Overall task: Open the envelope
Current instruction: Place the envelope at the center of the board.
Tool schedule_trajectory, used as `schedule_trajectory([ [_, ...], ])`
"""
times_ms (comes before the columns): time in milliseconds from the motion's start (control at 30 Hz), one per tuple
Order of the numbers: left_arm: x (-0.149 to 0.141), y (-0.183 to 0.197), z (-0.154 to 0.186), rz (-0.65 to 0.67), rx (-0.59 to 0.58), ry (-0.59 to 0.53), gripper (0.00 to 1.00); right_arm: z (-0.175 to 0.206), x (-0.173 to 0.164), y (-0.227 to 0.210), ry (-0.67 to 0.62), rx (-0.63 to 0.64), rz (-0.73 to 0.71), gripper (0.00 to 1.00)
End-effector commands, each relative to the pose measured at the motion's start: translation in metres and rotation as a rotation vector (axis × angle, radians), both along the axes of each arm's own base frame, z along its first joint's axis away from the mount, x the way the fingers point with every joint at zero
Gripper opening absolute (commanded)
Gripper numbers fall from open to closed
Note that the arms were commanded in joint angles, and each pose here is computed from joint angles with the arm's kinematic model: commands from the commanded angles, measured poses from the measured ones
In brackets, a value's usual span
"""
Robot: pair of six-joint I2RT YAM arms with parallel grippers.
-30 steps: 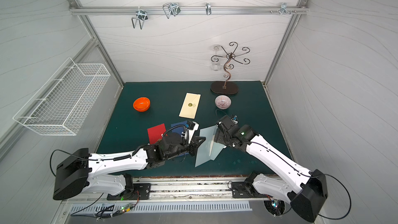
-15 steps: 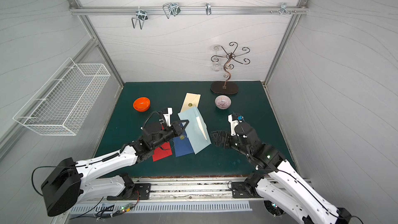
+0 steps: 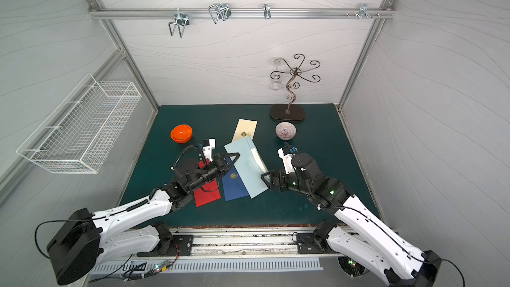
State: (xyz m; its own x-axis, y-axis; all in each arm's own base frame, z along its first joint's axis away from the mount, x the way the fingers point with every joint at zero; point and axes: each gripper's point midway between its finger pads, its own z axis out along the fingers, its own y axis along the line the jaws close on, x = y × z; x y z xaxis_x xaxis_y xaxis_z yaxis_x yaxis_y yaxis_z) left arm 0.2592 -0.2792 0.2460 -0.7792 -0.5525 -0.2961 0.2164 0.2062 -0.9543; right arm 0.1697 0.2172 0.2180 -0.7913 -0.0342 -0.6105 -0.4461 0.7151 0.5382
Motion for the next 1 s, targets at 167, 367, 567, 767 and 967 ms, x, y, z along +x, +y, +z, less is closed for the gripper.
schedule_trajectory([
  [167,-0.013,-0.016,0.061,-0.133,-0.169,-0.108,0.0,0.006,0.006,0.001,0.015,0.037,-0.044,0.64],
  [367,-0.013,-0.018,0.06,-0.146,-0.179,-0.098,0.0,0.018,0.002,0.001,0.087,0.214,-0.013,0.58],
  [567,-0.015,-0.019,0.064,-0.154,-0.18,-0.108,0.0,0.016,0.005,-0.006,0.165,0.319,-0.02,0.51],
  [767,-0.015,-0.018,0.066,-0.148,-0.181,-0.124,0.0,0.025,0.007,-0.001,0.184,0.408,0.027,0.4],
  [967,-0.012,-0.017,0.06,-0.136,-0.185,-0.111,0.0,0.026,0.008,-0.003,0.172,0.409,0.027,0.27],
])
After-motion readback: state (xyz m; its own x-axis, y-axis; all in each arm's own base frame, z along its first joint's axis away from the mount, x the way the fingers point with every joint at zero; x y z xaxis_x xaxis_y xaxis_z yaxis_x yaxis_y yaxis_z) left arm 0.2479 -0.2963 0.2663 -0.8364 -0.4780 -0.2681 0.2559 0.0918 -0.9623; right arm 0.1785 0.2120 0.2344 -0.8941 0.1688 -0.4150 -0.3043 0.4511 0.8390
